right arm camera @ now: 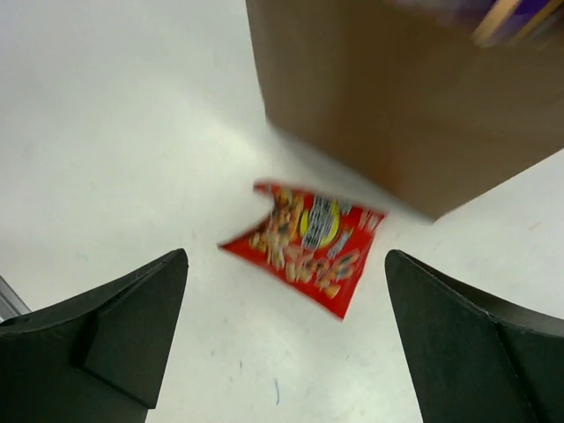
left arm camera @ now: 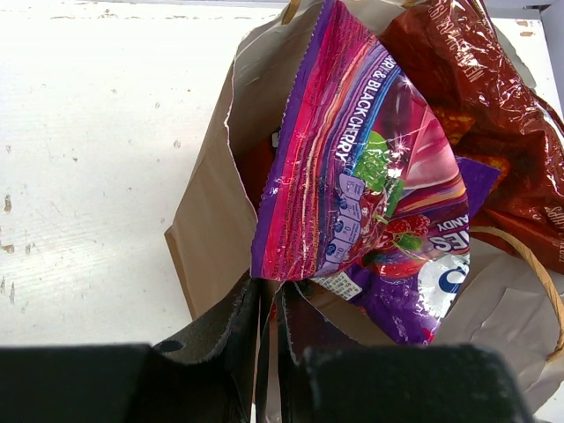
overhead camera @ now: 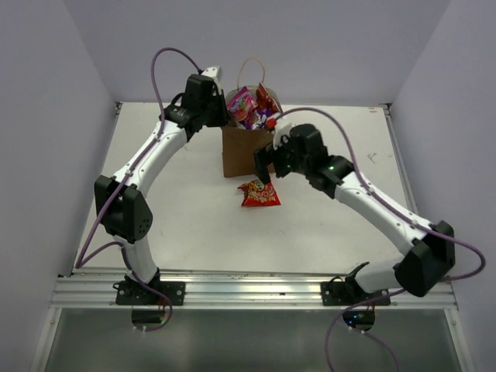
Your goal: Place the snacks into the paper bag
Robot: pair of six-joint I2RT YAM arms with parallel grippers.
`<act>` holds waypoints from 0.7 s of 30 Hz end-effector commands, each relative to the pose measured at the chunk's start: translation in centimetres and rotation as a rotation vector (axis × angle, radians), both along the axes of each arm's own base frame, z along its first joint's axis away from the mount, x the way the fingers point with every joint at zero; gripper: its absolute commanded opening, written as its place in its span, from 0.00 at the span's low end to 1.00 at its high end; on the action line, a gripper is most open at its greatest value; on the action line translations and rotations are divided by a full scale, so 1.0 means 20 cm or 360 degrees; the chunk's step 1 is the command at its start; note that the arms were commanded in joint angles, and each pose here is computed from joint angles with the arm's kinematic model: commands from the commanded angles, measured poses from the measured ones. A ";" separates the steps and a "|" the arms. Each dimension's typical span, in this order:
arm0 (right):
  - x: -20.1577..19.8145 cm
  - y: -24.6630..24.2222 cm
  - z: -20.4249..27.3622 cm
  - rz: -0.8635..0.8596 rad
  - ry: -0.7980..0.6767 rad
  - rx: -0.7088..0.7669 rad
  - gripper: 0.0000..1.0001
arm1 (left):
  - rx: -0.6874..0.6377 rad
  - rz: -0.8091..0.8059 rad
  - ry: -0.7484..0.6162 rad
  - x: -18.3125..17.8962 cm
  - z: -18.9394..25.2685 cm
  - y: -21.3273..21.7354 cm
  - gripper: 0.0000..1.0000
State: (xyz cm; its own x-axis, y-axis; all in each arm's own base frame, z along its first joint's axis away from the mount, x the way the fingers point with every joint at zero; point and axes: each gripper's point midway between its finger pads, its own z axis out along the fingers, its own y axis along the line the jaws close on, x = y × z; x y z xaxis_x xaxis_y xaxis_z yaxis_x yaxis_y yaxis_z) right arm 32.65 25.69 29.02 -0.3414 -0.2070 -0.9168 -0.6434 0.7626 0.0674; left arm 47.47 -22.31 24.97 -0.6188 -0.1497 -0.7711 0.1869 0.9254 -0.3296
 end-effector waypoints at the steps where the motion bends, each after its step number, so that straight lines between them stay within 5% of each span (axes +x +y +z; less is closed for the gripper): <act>1: -0.03 0.10 -0.43 0.0025 0.0259 -0.0042 0.98 | -0.0030 -0.0012 -0.0074 0.00 0.11 -0.02 0.17; 10: 0.09 0.27 -0.65 0.0012 0.0245 -0.0076 0.98 | -0.0024 -0.0033 -0.0061 -0.04 0.10 -0.04 0.16; 21: 0.07 0.28 -1.19 -0.0029 0.0401 -0.0368 0.92 | -0.0006 -0.0067 -0.0042 -0.06 0.11 -0.06 0.16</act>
State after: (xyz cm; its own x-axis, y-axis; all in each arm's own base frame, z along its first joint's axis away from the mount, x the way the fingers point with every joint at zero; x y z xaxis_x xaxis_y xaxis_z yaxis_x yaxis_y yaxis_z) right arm 33.60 31.35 6.37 -0.5719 -0.3850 -0.7244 -0.6319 0.7699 0.0897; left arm 46.85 -23.05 24.70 -0.6305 -0.1337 -0.7646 0.1981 0.9247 -0.3250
